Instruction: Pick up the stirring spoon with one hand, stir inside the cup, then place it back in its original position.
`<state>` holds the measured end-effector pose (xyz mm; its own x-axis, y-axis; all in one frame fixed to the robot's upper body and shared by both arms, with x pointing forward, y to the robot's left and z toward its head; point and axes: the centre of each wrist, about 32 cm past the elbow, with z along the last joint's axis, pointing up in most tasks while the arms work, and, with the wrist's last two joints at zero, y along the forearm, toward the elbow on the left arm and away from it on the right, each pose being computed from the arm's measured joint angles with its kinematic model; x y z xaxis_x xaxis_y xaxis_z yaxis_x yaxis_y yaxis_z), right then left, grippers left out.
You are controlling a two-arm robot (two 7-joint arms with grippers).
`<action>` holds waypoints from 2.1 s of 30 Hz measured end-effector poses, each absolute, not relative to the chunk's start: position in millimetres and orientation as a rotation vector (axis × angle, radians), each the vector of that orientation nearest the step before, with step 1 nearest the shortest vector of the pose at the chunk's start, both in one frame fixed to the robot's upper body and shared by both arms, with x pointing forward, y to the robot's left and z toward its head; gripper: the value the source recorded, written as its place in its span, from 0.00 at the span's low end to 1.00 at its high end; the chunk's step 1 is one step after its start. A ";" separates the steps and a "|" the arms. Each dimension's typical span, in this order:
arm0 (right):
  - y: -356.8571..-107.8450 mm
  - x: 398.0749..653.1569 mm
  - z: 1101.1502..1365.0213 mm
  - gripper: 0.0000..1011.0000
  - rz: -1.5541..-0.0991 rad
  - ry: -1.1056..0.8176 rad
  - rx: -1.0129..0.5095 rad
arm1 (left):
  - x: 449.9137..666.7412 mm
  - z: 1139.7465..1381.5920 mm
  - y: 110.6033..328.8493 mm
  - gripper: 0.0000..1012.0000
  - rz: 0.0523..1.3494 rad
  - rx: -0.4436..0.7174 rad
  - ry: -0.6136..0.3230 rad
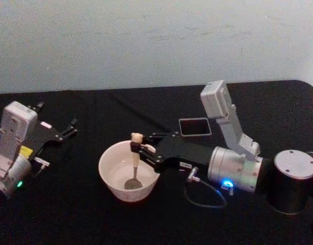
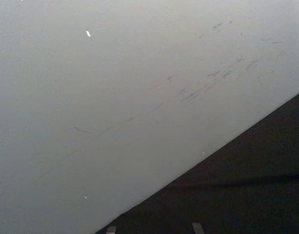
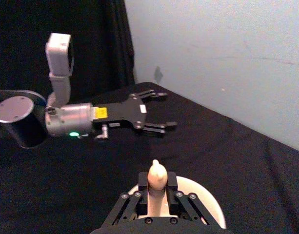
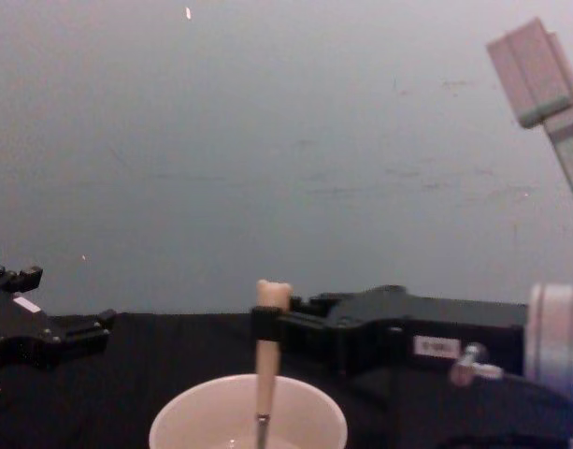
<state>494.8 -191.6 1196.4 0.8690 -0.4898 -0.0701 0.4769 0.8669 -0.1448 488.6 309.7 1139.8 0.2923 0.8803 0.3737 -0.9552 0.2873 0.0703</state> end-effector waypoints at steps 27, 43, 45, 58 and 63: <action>-156.1 540.3 1197.7 0.22 -0.634 0.135 -0.092 | 488.6 1139.8 309.7 0.99 1.248 0.304 -0.285; -197.5 517.7 1199.0 0.22 -0.598 0.109 -0.106 | 488.6 1139.8 309.7 0.99 1.248 0.304 -0.285; -199.2 514.4 1199.1 0.22 -0.586 0.111 -0.107 | 488.6 1139.8 309.7 0.99 1.248 0.304 -0.285; -181.7 501.0 1194.8 0.22 -0.510 0.136 -0.120 | 488.6 1139.8 309.7 0.99 1.248 0.305 -0.285; -169.8 501.1 1195.0 0.22 -0.502 0.128 -0.126 | 488.6 1139.8 309.7 0.99 1.248 0.304 -0.285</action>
<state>501.1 -169.8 1195.0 0.8690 -0.4863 -0.0910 0.4705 0.8692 -0.1518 488.6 309.7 1139.8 0.2922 0.8803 0.3738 -0.9553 0.2873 0.0703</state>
